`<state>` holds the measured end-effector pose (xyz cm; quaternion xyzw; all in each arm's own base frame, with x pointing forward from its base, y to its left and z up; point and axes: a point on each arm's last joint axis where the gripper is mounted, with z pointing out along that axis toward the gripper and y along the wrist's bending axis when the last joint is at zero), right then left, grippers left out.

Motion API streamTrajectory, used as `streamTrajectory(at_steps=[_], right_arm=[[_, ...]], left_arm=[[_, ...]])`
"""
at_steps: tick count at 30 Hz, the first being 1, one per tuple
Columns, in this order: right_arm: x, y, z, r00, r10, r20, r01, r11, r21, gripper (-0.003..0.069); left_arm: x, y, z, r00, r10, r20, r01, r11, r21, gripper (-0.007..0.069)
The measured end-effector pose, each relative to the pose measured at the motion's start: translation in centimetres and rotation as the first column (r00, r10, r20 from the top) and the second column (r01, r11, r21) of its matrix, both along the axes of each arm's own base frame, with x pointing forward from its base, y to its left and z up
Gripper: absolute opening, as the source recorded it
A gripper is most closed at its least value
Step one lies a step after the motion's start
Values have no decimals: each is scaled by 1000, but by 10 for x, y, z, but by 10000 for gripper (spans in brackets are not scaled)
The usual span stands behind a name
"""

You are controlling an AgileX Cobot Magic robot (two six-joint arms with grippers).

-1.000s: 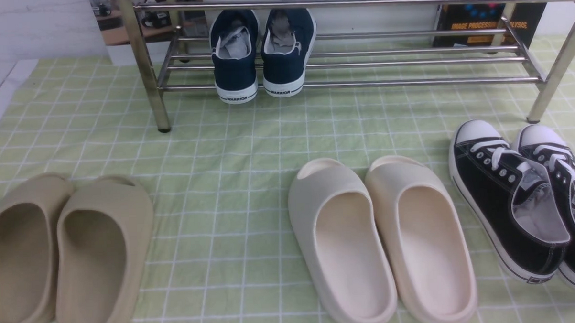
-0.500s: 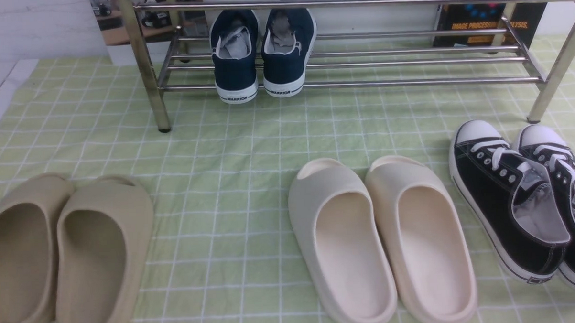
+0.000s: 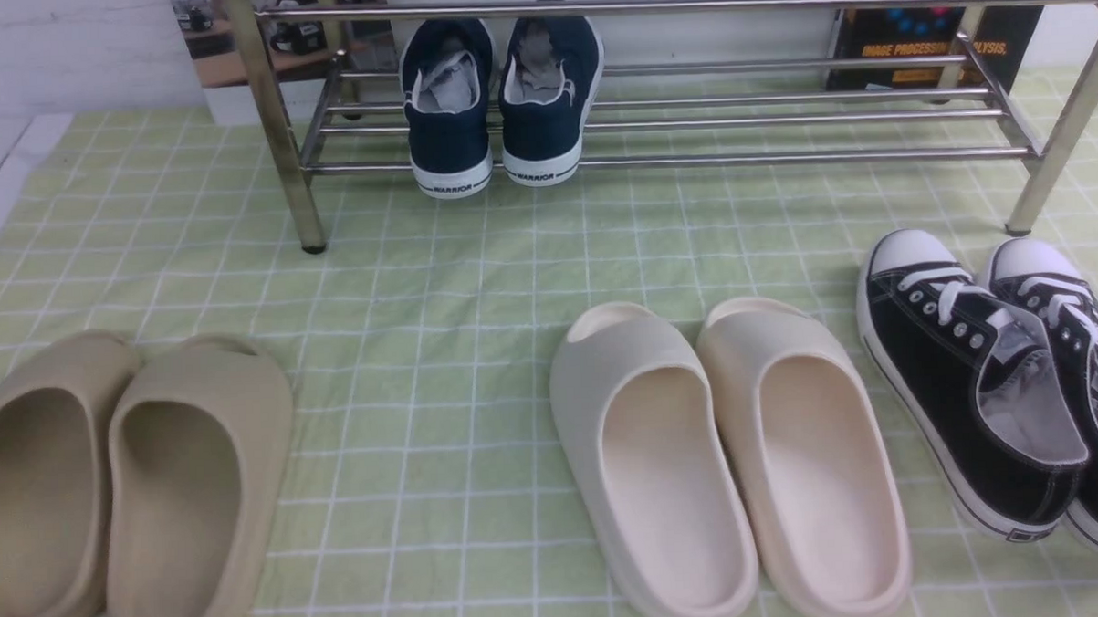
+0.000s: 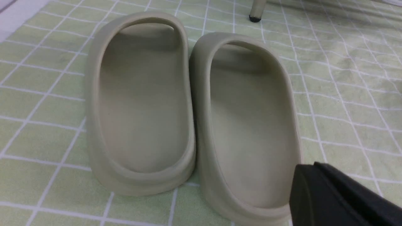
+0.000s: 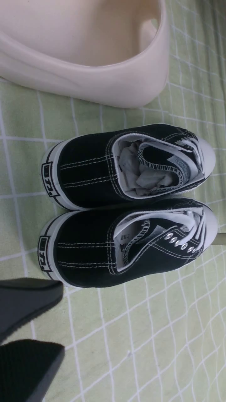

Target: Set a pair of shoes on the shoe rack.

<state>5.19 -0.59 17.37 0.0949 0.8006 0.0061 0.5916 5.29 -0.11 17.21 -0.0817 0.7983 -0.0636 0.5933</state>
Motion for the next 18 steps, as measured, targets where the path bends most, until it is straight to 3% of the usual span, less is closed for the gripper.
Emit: streamTrajectory(at_steps=[18], right_arm=[[0,0,0,1000,0,0,0,1000,0,239]], left_arm=[[0,-2,-2,999,-39,-14,39,999,12,-13]])
